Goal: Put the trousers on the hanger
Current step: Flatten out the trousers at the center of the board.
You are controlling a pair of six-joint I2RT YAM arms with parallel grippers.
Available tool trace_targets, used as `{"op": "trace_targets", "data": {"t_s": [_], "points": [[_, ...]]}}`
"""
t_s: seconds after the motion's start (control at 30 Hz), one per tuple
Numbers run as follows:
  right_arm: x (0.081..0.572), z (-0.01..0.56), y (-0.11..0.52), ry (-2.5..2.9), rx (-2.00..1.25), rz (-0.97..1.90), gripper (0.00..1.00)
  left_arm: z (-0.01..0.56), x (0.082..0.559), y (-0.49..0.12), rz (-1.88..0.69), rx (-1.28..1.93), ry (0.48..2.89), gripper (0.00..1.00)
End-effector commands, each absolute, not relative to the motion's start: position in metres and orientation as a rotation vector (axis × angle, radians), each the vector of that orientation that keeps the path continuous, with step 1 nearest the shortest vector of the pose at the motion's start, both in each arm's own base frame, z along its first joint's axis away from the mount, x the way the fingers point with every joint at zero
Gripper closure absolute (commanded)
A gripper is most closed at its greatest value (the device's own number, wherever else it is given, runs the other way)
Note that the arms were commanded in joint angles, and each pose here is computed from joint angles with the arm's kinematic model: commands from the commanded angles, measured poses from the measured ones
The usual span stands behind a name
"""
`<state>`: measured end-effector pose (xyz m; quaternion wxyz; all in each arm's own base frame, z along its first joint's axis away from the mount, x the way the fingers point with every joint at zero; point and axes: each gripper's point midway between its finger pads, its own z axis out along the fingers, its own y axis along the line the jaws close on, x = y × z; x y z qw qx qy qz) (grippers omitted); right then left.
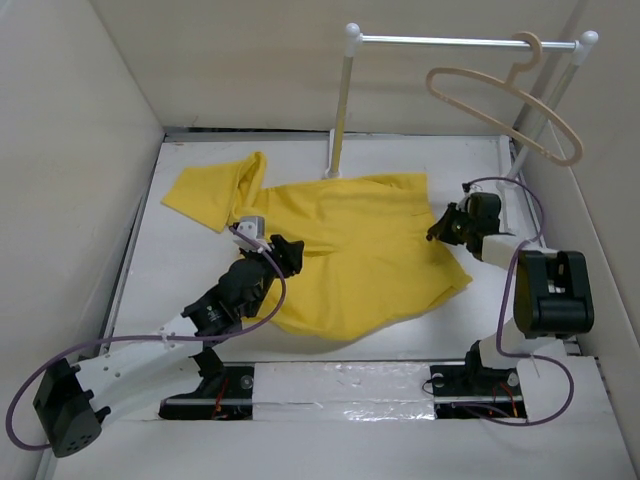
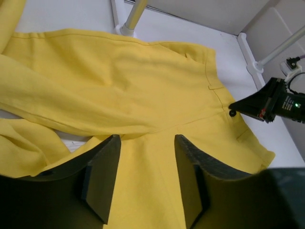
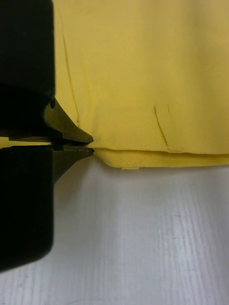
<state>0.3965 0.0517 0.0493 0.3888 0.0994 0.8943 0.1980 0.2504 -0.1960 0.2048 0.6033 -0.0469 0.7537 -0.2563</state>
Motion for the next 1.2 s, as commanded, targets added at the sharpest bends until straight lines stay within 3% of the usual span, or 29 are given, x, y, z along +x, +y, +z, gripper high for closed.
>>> {"op": "trace_targets", "data": {"t_s": [0.0, 0.27, 0.43, 0.47, 0.5, 0.6, 0.7, 0.77, 0.8, 0.83, 0.87, 0.97, 1.17], "points": [[0.396, 0.096, 0.038, 2.096, 0.302, 0.535, 1.00, 0.209, 0.251, -0.193, -0.590, -0.118, 1.731, 0.52], [0.341, 0.164, -0.091, 1.879, 0.658, 0.119, 1.00, 0.207, 0.252, -0.201, -0.629, -0.121, 1.751, 0.46], [0.313, 0.181, -0.136, 1.779, 0.814, -0.072, 0.97, 0.199, 0.259, -0.187, -0.588, -0.188, 1.762, 0.42], [0.314, 0.182, -0.136, 1.767, 0.818, -0.071, 0.93, 0.196, 0.262, -0.183, -0.578, -0.213, 1.769, 0.42], [0.320, 0.184, -0.131, 1.767, 0.777, -0.036, 0.74, 0.192, 0.263, -0.179, -0.564, -0.227, 1.782, 0.41], [0.331, 0.168, -0.110, 1.865, 0.709, 0.066, 0.42, 0.179, 0.274, -0.161, -0.511, -0.306, 1.798, 0.41], [0.338, 0.174, -0.084, 1.872, 0.601, 0.101, 0.40, 0.166, 0.283, -0.147, -0.466, -0.340, 1.818, 0.47], [0.338, 0.171, -0.054, 1.892, 0.503, 0.135, 0.47, 0.149, 0.287, -0.145, -0.425, -0.338, 1.867, 0.51], [0.336, 0.171, -0.044, 1.893, 0.473, 0.143, 0.75, 0.144, 0.290, -0.141, -0.402, -0.353, 1.881, 0.54], [0.333, 0.178, -0.035, 1.875, 0.437, 0.158, 0.91, 0.138, 0.292, -0.142, -0.390, -0.352, 1.899, 0.60], [0.331, 0.174, -0.015, 1.888, 0.375, 0.194, 1.00, 0.124, 0.295, -0.139, -0.347, -0.353, 1.938, 0.62], [0.327, 0.188, 0.022, 1.829, 0.226, 0.285, 1.00, 0.093, 0.305, -0.135, -0.252, -0.348, 2.032, 0.71], [0.307, 0.201, 0.107, 1.789, -0.061, 0.428, 0.98, 0.049, 0.326, -0.142, -0.133, -0.292, 2.211, 0.67]]}}
